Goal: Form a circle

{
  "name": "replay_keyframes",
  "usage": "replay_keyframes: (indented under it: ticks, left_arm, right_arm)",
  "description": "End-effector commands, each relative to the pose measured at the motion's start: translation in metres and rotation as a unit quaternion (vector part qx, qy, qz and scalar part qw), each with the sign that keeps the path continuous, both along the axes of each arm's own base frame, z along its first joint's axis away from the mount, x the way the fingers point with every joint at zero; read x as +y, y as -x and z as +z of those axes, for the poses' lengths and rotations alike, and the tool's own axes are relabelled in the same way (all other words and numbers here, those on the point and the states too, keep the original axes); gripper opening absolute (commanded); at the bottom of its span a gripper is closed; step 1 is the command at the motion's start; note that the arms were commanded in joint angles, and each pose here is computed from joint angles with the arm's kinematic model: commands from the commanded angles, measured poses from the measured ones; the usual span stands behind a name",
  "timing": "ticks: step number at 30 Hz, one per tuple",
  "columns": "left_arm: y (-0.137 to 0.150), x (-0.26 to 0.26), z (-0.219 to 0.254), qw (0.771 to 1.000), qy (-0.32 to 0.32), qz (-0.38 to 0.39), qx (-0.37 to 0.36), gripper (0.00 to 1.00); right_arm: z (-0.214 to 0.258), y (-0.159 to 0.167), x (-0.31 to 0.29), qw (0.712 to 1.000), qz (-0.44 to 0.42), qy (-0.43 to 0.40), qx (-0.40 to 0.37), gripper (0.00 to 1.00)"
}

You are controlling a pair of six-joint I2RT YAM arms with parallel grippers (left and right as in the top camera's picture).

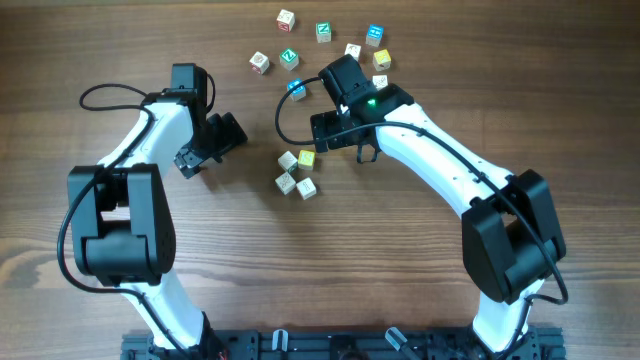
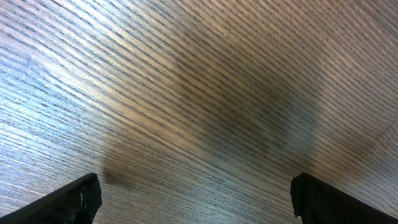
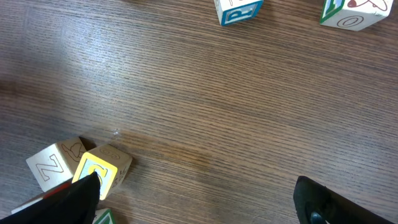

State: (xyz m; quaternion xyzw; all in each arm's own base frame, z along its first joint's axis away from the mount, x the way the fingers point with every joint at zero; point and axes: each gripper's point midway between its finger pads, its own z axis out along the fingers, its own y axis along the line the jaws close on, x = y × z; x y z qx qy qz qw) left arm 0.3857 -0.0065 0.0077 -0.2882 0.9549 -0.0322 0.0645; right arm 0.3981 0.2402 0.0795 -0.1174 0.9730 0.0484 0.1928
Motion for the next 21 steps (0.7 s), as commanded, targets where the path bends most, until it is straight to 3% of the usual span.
replay_keyframes:
  ticks: [1,13,17,20,21]
  left_arm:
    - [0.003,0.003,-0.006,1.000,-0.005,0.005,0.007,1.00]
    - [0.003,0.003,-0.006,1.000,-0.005,0.005,0.007,1.00]
    - [0.003,0.003,-0.006,1.000,-0.005,0.005,0.007,1.00]
    - [0.003,0.003,-0.006,1.000,-0.005,0.005,0.007,1.00]
    - [0.003,0.003,-0.006,1.000,-0.005,0.005,0.007,1.00]
  right_arm:
    - [0.011,-0.005,0.000,1.000,-0.002,-0.001,-0.017,1.00]
    - [0.011,-0.005,0.000,1.000,-0.003,-0.001,-0.017,1.00]
    - [0.029,-0.033,0.018,0.996,-0.003,-0.043,-0.082,1.00]
    - [0.036,-0.035,0.022,0.993,0.058,-0.024,-0.102,1.00]
    - [0.050,-0.045,0.015,0.991,0.039,-0.007,-0.127,0.96]
